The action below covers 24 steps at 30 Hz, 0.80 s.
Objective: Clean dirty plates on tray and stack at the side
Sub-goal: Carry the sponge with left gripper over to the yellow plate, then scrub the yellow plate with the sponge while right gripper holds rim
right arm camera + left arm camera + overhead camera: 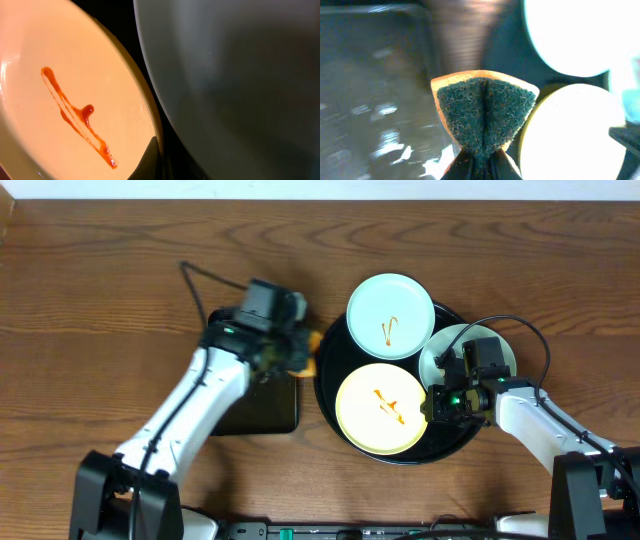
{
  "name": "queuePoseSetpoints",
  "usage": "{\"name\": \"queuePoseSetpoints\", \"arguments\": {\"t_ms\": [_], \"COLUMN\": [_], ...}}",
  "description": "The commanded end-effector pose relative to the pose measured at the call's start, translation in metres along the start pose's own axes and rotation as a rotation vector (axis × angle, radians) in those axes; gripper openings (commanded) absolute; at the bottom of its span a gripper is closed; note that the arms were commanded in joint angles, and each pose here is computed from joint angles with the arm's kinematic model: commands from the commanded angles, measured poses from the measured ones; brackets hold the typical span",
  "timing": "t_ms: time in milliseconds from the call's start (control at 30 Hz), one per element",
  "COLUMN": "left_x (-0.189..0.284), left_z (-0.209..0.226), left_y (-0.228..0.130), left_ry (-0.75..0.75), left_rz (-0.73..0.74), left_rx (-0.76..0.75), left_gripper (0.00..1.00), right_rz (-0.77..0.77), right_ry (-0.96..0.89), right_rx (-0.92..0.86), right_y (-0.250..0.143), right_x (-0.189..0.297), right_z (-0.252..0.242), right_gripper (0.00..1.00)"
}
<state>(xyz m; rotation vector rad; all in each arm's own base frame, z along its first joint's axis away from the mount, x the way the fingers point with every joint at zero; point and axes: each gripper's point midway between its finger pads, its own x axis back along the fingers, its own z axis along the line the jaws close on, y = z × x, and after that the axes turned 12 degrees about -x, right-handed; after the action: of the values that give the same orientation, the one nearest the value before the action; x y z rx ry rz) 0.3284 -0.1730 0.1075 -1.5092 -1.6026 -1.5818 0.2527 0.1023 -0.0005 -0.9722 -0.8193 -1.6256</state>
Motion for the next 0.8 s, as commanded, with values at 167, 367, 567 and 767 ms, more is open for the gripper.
{"name": "queuePoseSetpoints", "arguments": {"t_ms": [167, 367, 567, 767], "left_x": [-0.027, -0.048, -0.078, -0.103], "left_z": [-0.11, -0.168, -0.208, -0.209], "left_y": [-0.012, -0.031, -0.056, -0.07], "left_ry": [-0.166, -0.243, -0.356, -0.354], "left_rz": [0.027, 0.052, 0.142, 0.197], "left_rx": [-0.084, -0.069, -0.028, 0.009], "left_gripper": [0.08, 0.07, 0.07, 0.07], "right_rz": [0.013, 0.013, 0.014, 0.014], "right_ry": [-0.009, -0.009, -0.008, -0.008], "right_rx": [0.003, -0.001, -0.001, -0.001], "right_y": [-0.002, -0.002, -0.002, -0.002], "right_x": [-0.004, -0.004, -0.004, -0.004], "right_z": [0.0, 0.0, 0.0, 0.0], "right_gripper": [0.01, 0.01, 0.01, 0.01]}}
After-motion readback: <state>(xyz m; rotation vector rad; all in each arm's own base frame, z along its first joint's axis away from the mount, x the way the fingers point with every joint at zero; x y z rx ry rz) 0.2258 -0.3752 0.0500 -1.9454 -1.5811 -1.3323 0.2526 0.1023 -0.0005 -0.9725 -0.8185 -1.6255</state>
